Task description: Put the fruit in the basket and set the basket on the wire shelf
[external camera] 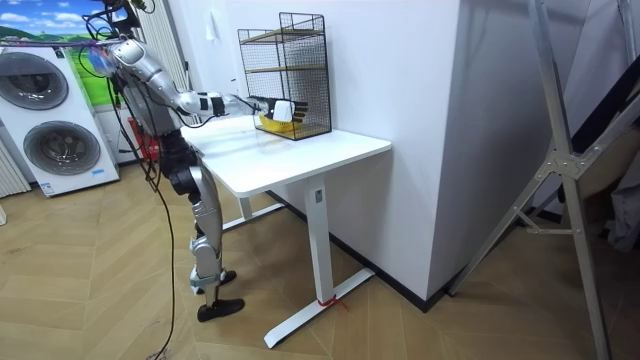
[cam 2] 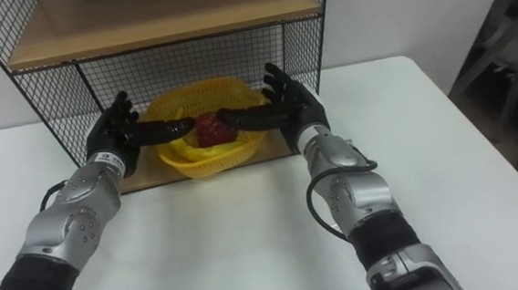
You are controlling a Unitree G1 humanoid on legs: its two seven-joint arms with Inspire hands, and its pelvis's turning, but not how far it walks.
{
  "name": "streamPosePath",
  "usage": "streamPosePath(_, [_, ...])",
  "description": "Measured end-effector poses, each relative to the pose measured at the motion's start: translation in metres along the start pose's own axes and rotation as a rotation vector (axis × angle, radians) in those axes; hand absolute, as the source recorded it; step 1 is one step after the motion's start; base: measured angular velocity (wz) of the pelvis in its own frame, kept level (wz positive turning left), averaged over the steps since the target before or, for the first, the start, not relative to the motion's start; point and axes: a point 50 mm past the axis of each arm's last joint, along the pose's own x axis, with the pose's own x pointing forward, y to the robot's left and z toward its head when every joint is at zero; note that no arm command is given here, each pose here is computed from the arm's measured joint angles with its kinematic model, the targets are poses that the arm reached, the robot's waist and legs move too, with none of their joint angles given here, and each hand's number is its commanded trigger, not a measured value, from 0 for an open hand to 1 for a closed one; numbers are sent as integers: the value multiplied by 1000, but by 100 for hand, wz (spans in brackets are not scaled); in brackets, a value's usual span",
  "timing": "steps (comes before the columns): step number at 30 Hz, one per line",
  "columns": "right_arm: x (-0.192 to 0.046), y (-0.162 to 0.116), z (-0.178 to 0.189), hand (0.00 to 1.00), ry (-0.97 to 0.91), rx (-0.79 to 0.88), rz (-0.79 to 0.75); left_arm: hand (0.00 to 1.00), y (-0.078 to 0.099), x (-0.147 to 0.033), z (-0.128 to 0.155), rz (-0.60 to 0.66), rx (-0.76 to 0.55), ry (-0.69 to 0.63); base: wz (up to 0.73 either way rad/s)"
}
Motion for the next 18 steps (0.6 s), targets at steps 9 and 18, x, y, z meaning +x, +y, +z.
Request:
streamPosePath(9, [0,-2,1,0,-1,-12,-8,0,2,0,1,5,-1,-3,0])
streamPosePath(18, [0,-2,1,0,-1,-11,-8,0,2,0,1,-8,16,-8,0])
